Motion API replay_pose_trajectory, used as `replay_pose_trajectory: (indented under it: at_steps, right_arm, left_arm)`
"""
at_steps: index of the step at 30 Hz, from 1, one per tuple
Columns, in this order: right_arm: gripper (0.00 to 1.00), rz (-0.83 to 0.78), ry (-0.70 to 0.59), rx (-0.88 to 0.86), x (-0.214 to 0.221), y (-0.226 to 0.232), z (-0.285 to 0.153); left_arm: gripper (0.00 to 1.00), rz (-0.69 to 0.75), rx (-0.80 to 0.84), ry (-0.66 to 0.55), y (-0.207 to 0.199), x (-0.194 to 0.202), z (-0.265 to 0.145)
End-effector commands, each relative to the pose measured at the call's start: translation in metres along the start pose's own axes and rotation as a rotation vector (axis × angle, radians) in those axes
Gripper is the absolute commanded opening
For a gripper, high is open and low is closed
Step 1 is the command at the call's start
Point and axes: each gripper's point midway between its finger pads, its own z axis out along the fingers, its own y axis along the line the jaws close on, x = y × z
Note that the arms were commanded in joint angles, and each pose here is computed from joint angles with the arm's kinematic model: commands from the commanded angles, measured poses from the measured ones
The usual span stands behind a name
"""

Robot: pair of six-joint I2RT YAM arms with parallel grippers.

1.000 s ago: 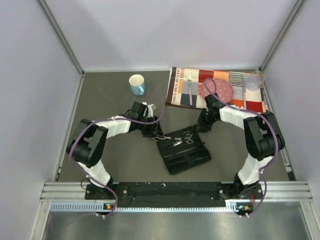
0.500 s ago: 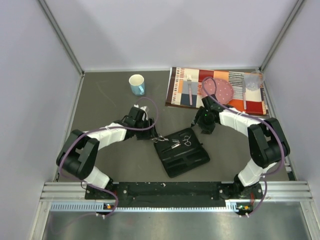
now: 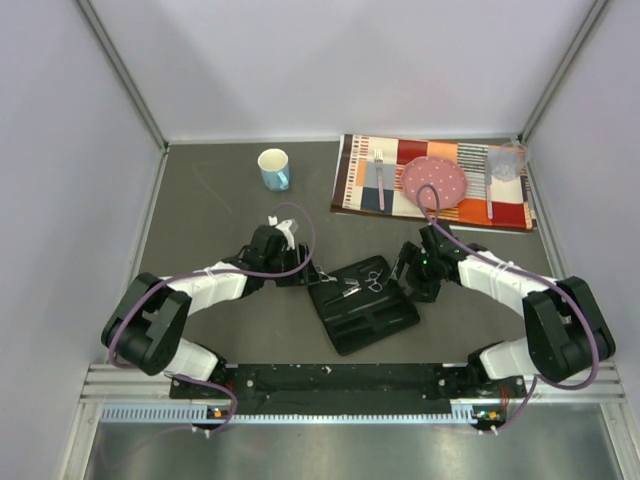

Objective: Sort the hair-cutting tools
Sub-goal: Place the scissors in the hairdressing tool bag.

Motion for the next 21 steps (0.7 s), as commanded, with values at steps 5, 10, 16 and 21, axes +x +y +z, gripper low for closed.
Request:
replay_pose_trajectory:
  at_steps: [5,10,16,21]
  right_arm:
    - [0.71,0.068,0.079,-0.197,0.028,0.039,-0.016]
    - [0.69,0.115,0.115,-0.315,0.036,0.083,-0.022]
    - [0.66,0.014,0.044,-0.262,0.024,0.104,-0.011]
    - [0.67,-0.110,-0.153,-0.035,-0.013,0.061,-0.009]
  left_arm:
    - [0.63,0.059,0.096,-0.080,-0.021,-0.019,-0.002]
    - [0.63,0.051,0.102,-0.079,-0.023,-0.023,0.005]
    - [0.63,0.067,0.028,-0.125,-0.020,-0.051,0.012]
    - [0.63,0.059,-0.093,-0.140,-0.001,-0.053,0.002]
